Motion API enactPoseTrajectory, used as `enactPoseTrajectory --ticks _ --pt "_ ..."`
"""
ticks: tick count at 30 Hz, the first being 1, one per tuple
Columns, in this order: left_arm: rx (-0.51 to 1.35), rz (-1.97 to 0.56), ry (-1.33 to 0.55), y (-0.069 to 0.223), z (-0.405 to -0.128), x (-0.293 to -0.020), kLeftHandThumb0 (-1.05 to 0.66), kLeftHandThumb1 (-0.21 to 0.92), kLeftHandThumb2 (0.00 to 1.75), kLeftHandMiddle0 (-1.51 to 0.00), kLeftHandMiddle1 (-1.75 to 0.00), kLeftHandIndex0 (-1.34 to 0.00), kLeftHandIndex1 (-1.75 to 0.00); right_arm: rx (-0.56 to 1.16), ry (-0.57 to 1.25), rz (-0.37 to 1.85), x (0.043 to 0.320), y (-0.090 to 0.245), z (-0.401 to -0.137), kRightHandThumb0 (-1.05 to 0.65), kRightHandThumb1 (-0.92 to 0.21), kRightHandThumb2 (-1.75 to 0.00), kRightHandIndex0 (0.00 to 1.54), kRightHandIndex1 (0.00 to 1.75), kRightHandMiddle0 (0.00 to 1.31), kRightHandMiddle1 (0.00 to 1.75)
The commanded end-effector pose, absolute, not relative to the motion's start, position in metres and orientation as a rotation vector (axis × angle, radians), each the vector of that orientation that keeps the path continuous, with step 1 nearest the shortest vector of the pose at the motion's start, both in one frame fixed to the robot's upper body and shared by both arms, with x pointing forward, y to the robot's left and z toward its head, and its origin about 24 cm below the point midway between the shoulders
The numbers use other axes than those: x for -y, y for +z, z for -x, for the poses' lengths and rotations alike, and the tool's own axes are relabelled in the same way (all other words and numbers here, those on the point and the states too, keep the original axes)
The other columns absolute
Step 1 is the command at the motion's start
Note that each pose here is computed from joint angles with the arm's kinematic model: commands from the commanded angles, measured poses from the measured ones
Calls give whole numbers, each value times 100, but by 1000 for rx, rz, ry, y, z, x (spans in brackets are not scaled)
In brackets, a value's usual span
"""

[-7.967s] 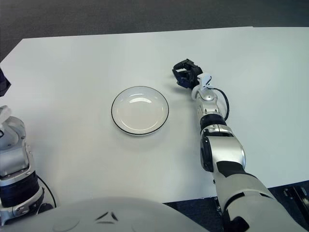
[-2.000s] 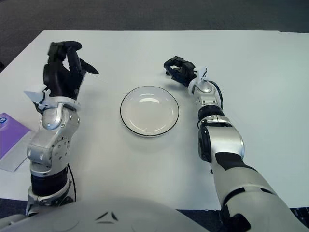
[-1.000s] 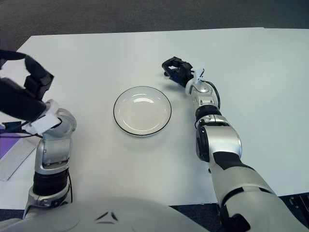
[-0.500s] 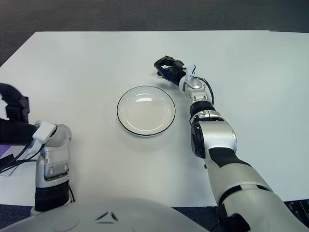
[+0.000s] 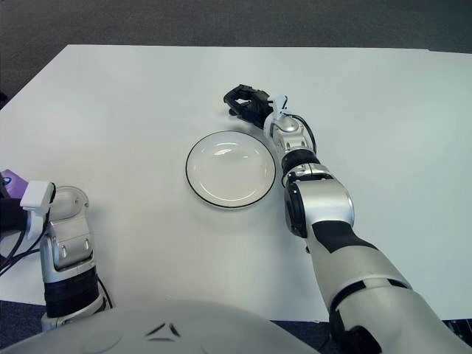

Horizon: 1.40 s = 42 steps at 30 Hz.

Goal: Put the tissue paper into the plate.

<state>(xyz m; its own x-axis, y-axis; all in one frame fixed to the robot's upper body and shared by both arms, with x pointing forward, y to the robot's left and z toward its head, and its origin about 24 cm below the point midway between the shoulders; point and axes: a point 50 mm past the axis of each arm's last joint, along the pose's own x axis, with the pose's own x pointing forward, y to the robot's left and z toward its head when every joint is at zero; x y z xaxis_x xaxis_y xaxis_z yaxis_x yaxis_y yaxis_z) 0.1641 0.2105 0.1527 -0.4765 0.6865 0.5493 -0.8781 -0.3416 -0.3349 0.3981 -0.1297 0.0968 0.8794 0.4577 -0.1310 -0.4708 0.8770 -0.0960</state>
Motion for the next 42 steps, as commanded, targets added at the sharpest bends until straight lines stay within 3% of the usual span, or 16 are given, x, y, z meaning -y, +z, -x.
enactPoseTrajectory --ticks 1,13,23,30,42 --pt "612 -266 1992 147 -166 -197 -35 92 52 -63 -175 -20 -175 -169 504 129 129 84 -394 -1 -83 -39 57 139 40 138" --pt "395 57 1835 140 -166 -197 -35 92 52 -52 -175 -20 -175 -165 510 132 132 85 -394 -1 -83 -39 57 138 39 139" --pt "305 396 1484 139 -168 -192 -35 92 52 -46 -175 -20 -175 -168 510 131 138 84 -393 -1 -84 -39 56 137 39 140" --pt "166 469 1461 134 -171 -203 -34 92 52 -42 -175 -20 -175 -168 506 133 144 83 -392 -1 -84 -39 56 137 39 141" --pt "98 613 1349 132 -179 -220 -34 92 52 -39 -173 -20 -175 -169 487 128 155 82 -391 -1 -85 -37 55 137 38 142"
